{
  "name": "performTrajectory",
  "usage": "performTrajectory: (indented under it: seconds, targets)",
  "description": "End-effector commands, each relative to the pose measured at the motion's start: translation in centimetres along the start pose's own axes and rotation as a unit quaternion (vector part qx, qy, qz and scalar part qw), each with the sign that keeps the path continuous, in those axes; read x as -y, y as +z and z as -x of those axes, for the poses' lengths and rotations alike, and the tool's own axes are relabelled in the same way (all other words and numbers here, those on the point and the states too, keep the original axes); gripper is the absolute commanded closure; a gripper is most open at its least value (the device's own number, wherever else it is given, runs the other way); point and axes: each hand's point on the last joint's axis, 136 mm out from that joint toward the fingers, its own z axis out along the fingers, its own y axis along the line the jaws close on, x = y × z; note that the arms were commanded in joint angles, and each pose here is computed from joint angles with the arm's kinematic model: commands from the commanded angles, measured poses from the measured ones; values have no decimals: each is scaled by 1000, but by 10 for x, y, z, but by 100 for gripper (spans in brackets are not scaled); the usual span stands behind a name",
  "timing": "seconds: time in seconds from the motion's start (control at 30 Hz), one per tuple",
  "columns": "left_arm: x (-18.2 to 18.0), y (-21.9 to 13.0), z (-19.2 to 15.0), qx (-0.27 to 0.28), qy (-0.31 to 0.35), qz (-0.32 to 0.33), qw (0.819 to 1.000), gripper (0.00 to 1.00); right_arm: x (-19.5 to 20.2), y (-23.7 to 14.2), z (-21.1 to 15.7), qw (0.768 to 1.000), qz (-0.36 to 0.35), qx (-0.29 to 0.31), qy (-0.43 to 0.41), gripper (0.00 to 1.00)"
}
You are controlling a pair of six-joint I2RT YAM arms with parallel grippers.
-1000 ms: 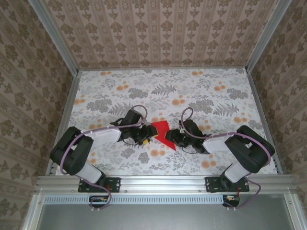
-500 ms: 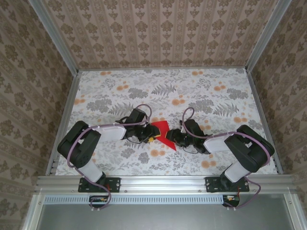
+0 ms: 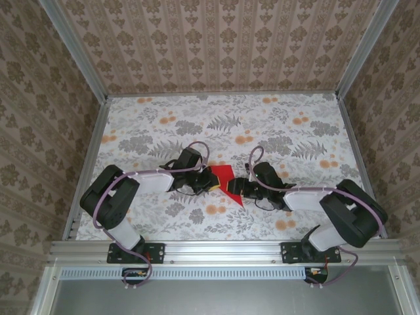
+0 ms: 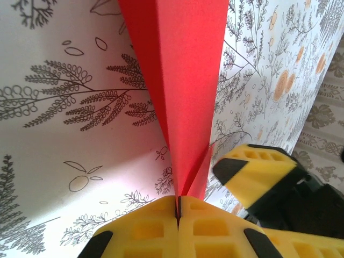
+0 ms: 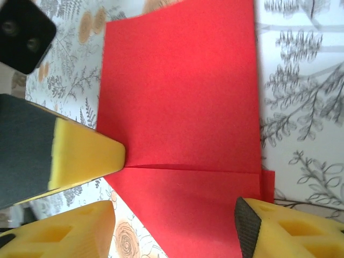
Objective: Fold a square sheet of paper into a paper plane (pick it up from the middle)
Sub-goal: Fold the wing for the fifth time at the center of the table.
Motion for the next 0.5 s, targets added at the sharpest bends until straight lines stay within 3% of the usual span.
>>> performTrajectory:
  seconds: [0.0, 0.2, 0.47]
  targets:
    - [14, 1, 0, -2, 4, -12, 1000, 100, -7, -17, 16, 991, -27, 41, -121, 36]
    - [16, 0, 1, -4, -6, -6, 1000, 100, -14, -29, 9, 964, -56, 68, -252, 42]
    - [17, 0, 2, -5, -8, 0, 1000, 100, -18, -18, -7, 922, -85, 81, -369, 42]
